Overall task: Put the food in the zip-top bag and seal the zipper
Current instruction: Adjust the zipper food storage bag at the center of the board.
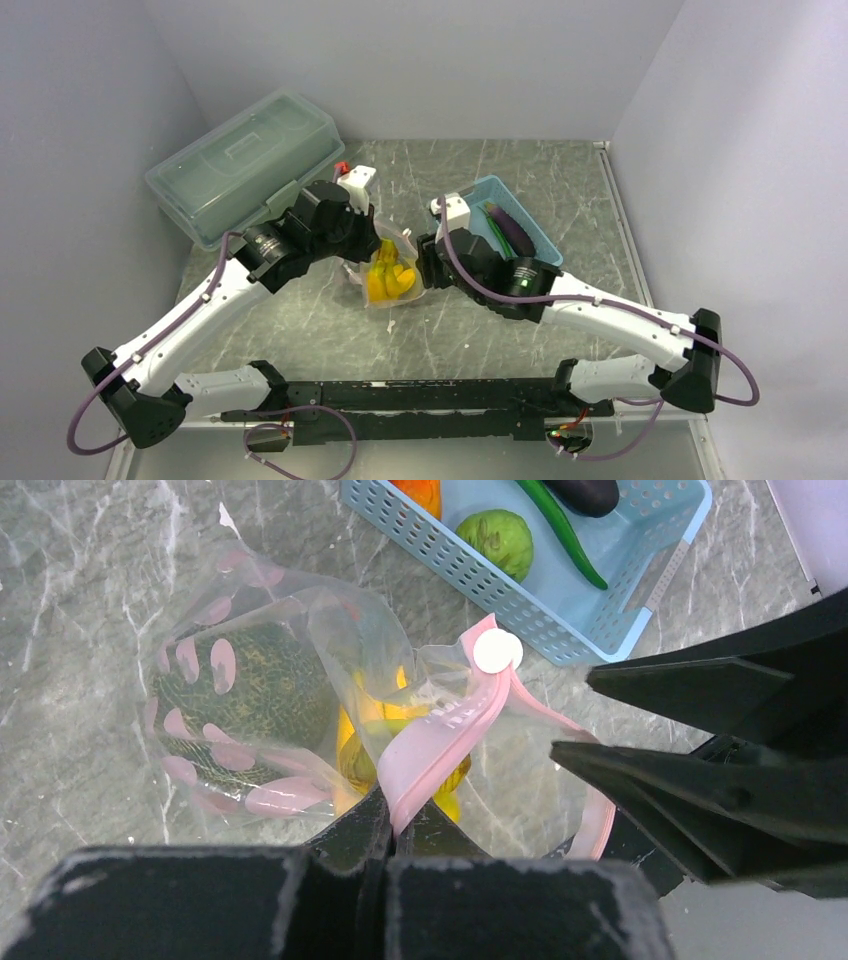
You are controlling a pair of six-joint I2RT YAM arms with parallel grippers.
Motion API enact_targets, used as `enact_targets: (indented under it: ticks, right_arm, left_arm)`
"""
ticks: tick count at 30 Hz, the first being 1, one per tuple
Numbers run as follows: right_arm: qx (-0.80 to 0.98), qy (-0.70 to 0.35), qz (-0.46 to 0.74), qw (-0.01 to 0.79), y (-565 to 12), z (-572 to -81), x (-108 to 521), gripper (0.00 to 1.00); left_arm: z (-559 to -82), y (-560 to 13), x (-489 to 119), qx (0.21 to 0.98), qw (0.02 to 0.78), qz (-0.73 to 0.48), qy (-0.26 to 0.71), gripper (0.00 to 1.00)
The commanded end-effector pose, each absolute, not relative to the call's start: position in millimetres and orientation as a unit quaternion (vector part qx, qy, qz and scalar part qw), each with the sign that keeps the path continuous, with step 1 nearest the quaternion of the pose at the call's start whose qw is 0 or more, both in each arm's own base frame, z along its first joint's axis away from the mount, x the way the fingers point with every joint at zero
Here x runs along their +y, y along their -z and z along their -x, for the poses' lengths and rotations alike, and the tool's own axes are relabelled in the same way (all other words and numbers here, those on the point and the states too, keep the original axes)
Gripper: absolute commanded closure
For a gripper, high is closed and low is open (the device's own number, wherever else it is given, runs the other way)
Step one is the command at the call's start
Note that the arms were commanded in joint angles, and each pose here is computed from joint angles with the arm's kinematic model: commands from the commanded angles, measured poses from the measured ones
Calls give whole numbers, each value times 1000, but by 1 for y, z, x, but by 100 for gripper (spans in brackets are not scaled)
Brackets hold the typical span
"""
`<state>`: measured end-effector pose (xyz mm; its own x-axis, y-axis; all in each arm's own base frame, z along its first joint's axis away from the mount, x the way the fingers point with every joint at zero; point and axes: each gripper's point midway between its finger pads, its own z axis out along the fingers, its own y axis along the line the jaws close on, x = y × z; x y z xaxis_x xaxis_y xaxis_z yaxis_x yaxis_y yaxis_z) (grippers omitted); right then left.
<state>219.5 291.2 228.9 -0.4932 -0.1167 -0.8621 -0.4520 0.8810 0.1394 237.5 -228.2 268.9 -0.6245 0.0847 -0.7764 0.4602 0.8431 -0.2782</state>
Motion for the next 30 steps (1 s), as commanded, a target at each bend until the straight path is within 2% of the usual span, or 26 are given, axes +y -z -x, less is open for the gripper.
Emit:
enact_targets:
  ticks: [1,7,13,22,30]
  right_arm:
    - [815,-263,151,493,-294,-207,296,51]
    - [794,-338,167,478,-328,-188,309,49]
    - [793,-374,197,440,-330,-176,332,53]
    - [820,-340,201,415,-301,-193,353,56]
    - [842,-311,179,403,-275,-224,356,51]
  left_arm:
    - [-247,-283,-236,856,428,-141,252,100]
    - [-248,-286,-235,856,430,-141,250,100]
    - [-247,-290,-235,856,428,-148,248,100]
    - [-240,-296,-230,856,425,-159,246,100]
    - [-235,-299,-227,856,423,-165,248,100]
